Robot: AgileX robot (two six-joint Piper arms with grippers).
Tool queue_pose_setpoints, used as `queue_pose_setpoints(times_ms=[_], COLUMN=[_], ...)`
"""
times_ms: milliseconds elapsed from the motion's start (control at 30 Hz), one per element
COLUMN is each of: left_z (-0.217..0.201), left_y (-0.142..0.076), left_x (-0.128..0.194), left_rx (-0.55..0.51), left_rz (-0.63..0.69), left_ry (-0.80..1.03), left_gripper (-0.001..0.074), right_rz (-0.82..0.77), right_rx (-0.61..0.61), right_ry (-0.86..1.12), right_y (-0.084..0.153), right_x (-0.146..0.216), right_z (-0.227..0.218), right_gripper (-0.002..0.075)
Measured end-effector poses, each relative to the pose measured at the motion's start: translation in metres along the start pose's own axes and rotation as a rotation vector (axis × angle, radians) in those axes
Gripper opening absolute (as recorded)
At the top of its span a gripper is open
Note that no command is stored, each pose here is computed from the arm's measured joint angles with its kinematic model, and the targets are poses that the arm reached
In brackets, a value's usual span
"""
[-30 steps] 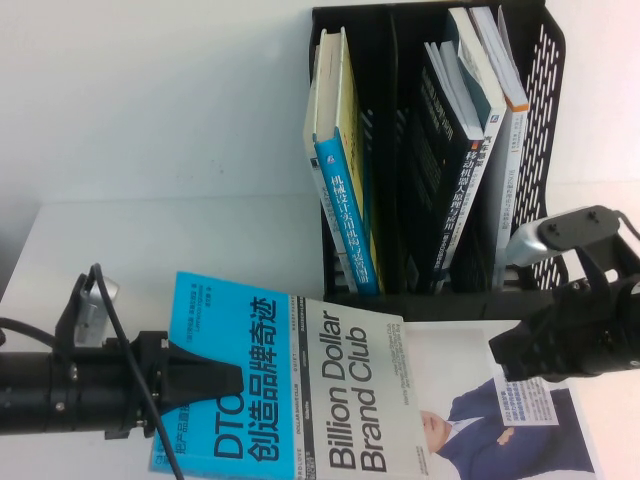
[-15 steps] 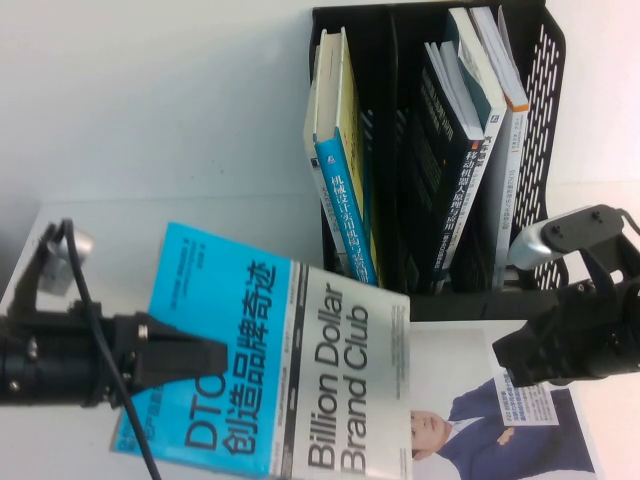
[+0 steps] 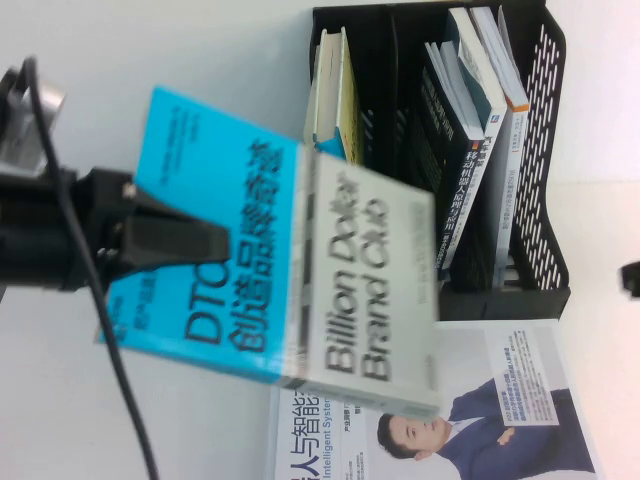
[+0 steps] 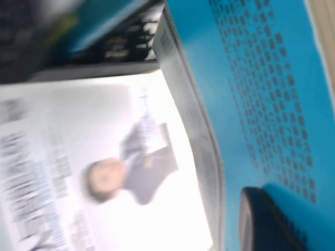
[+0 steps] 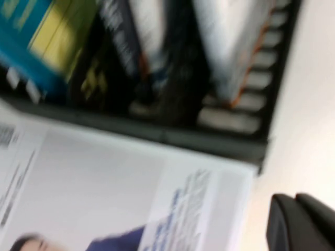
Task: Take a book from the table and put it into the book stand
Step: Place the book on the book shelf
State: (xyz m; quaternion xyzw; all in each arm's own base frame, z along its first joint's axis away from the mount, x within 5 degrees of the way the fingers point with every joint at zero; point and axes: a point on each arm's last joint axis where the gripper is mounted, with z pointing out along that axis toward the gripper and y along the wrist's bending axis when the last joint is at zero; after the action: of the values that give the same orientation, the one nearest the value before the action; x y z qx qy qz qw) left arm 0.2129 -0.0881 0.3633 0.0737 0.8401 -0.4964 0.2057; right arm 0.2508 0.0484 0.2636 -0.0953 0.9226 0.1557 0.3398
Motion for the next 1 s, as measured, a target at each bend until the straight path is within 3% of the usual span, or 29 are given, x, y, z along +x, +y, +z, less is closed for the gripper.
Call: queue_pose_setpoints(times_ms=[167,367,567,800,1000], left_z=[0.015,0.049,0.103,0.141,0.158], left_y=[-0.045,-0.075,-0.09,-0.104,-0.096], left_x=[-0.004,-0.027,-0.065,-0.126,-0.161], left_rx=[0.063,0.13,0.129,0.087,-0.063], left_rz=[0.1,0.119,0.126,0.116,0.095], left_ry=[-0.009,0.009,0.06,-0.007,-0.082], left_gripper=[0.0181,0.0181,0.0181,0.0181,0.0181], right_rz=[0.05,0.124,0.196,0.245,0.297], right_rx=[0.09,0.189,0.239,0.238,0.193], right_ry=[-0.132,-0.295,-0.431,-0.538,-0.56], right_y=[-0.024,-0.049,-0.059,-0.061,-0.058], right_x=[-0.023,-0.055,-0.077,-0.091,-0.093], right_z=[-0.029,-0.068,-0.096,-0.11,-0.111], right_gripper=[-0.0002,-0.0002,-0.0002,-0.0002,-0.0002])
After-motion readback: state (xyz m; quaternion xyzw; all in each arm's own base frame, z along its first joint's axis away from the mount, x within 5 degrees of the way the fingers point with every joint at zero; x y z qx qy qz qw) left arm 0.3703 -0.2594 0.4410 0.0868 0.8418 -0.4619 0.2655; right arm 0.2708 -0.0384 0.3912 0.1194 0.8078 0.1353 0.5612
